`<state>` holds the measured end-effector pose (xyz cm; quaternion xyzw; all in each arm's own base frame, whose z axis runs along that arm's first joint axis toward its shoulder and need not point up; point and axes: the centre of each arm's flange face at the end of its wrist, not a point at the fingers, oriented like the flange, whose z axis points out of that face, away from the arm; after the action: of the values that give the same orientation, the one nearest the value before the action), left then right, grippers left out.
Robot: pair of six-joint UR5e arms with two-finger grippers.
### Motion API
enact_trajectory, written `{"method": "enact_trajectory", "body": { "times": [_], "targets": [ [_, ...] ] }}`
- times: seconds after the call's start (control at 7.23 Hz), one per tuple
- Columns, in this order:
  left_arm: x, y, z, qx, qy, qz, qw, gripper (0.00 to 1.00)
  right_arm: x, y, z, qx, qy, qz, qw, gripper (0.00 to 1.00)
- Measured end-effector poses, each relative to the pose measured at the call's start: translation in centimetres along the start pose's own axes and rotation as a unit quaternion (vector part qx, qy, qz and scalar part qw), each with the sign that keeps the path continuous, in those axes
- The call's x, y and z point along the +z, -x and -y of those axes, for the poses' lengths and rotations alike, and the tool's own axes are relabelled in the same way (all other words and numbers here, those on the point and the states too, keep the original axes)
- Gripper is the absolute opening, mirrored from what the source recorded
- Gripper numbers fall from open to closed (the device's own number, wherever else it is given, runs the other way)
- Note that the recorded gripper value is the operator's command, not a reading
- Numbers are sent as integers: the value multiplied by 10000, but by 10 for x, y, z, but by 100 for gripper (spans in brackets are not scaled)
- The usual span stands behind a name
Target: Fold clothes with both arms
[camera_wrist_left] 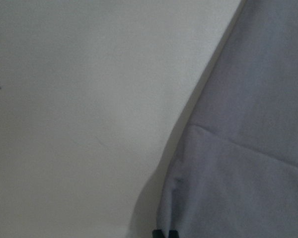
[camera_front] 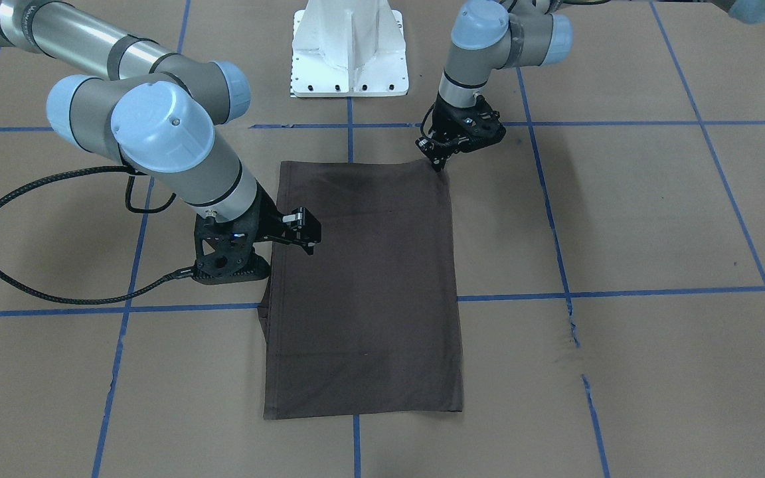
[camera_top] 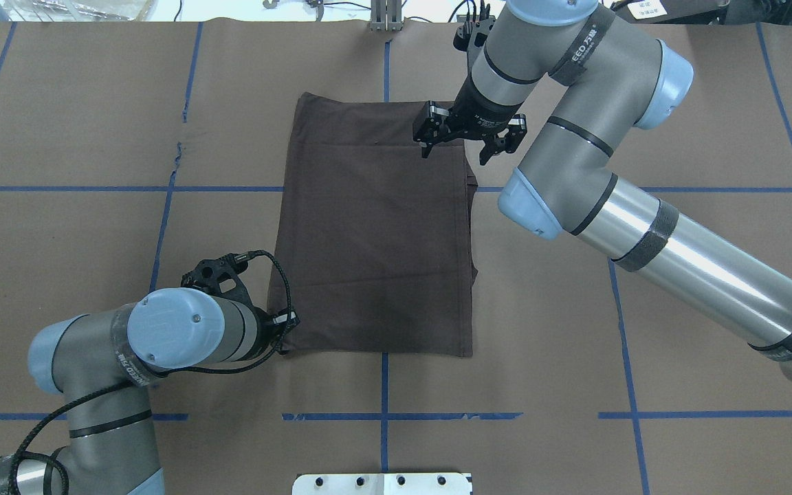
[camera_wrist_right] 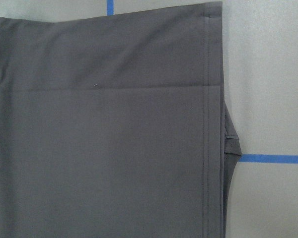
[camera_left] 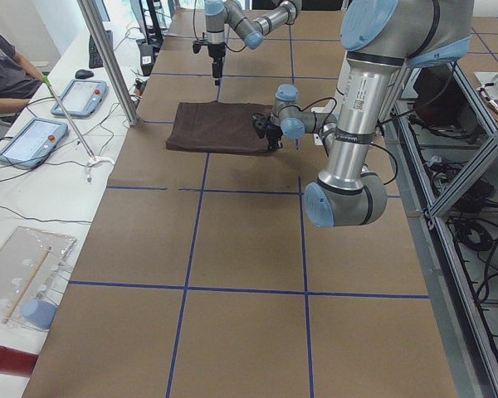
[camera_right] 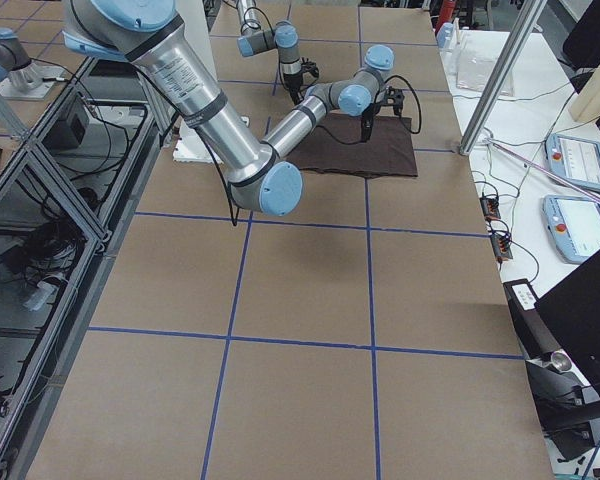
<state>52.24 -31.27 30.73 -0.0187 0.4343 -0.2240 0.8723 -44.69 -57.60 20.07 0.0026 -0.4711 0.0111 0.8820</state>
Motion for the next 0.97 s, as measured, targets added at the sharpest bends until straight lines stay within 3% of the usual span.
{"method": "enact_trajectory", "body": {
  "times": [0.28, 0.55, 0.83, 0.97],
  "targets": [
    [-5, -4, -5, 52, 169, -21, 9998, 0, 3, -7, -4, 72, 10, -12, 10000, 100],
    [-14, -9, -8, 235, 258, -104, 9993, 0, 10, -3, -41, 686, 66, 71, 9976, 100],
    [-18, -10, -9, 343, 291, -127, 9989, 0, 35, 12, -121, 1662, -58, 47, 9861, 100],
    [-19, -10, -10, 351, 316, -118, 9988, 0, 51, 24, -157, 2247, -192, 9, 9742, 100]
  ]
}}
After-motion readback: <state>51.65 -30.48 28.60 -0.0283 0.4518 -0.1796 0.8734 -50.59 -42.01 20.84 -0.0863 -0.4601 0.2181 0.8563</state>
